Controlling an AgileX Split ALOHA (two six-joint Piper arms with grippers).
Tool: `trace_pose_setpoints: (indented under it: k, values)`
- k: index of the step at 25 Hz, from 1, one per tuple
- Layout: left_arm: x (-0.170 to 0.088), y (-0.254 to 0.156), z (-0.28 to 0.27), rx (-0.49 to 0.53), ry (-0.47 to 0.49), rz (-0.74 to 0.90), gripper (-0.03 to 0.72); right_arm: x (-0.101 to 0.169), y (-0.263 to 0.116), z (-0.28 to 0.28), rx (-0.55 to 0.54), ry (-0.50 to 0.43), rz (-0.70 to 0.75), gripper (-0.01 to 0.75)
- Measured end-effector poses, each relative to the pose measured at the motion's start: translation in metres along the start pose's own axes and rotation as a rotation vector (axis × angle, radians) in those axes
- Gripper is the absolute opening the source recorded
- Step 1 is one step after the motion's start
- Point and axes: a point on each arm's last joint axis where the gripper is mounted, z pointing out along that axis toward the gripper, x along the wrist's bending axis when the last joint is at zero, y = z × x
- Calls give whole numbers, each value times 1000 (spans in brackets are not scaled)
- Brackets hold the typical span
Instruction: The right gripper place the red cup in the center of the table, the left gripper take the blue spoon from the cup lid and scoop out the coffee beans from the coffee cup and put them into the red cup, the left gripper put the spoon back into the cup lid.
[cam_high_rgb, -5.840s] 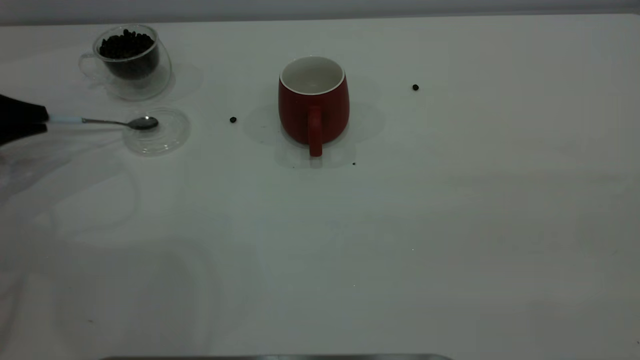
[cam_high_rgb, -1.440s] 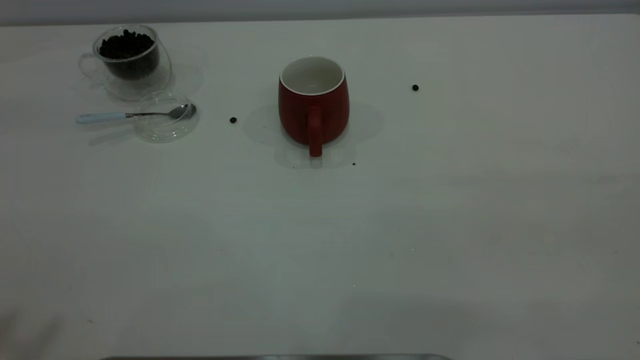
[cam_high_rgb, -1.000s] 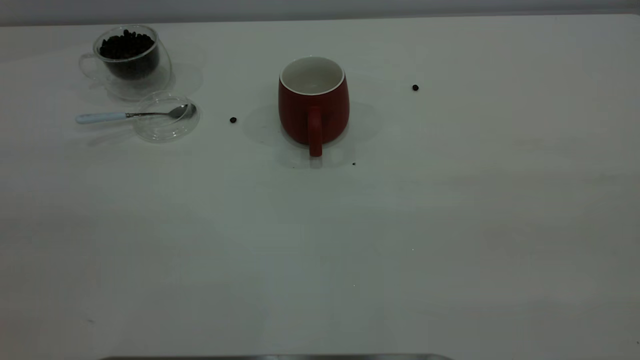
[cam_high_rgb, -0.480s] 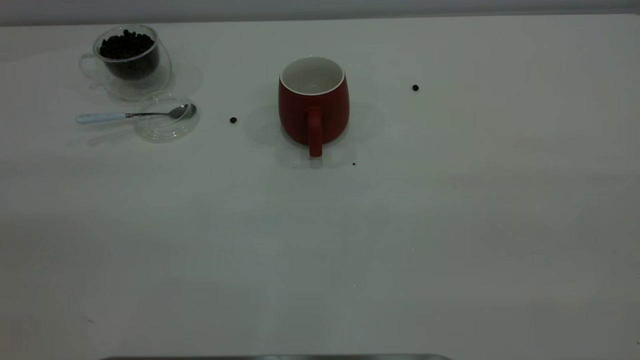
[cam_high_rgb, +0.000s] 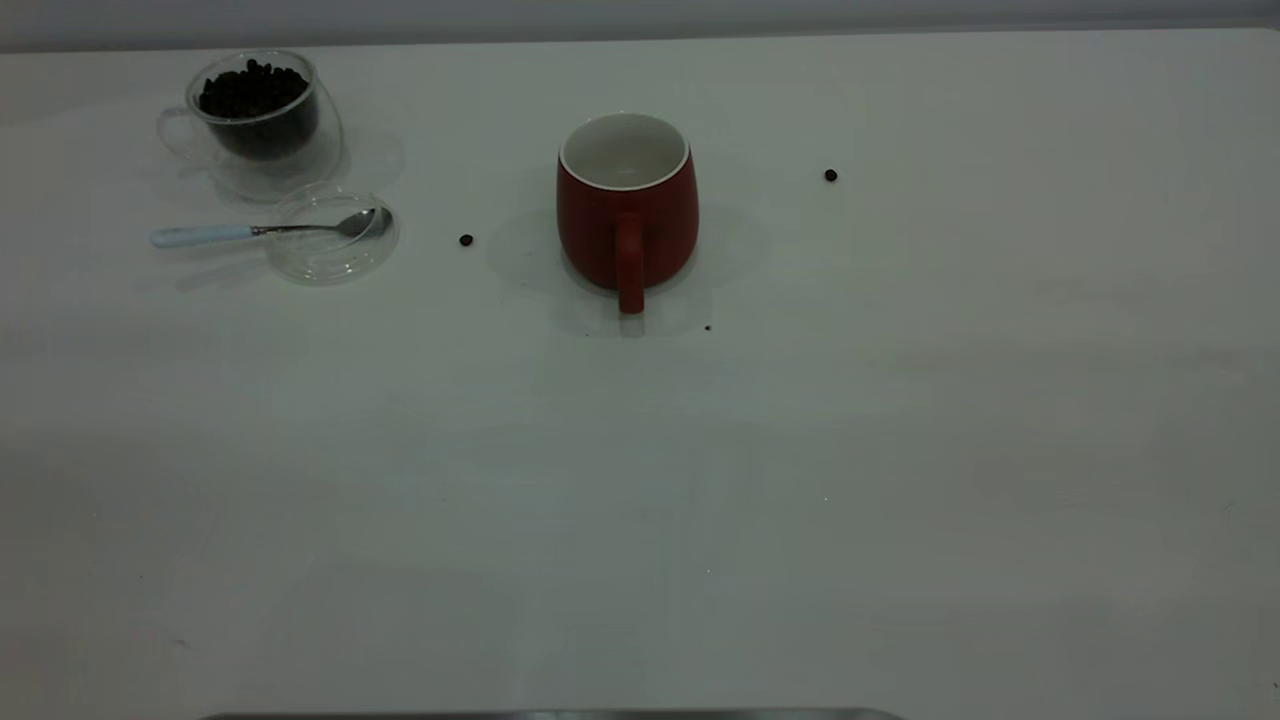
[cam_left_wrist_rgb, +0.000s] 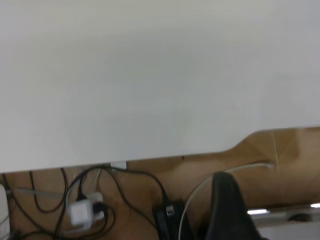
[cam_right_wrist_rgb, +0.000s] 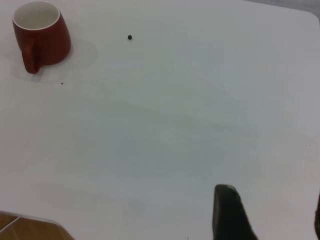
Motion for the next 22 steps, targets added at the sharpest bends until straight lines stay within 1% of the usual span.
trace_pose_setpoints:
  k: [2, 6, 8, 12, 22]
  values:
    - [0, -6, -6, -64, 7, -12, 493, 0, 0, 0, 0, 0, 0, 438]
    - [0, -27, -21, -241, 38, -54, 493, 0, 0, 0, 0, 0, 0, 438]
    - [0, -34, -24, -280, 55, -73, 493, 0, 0, 0, 0, 0, 0, 438]
    - [-1, -36, -24, -281, 75, -94, 493, 0, 0, 0, 0, 0, 0, 438]
    - [-1, -36, -25, -281, 76, -95, 493, 0, 0, 0, 0, 0, 0, 438]
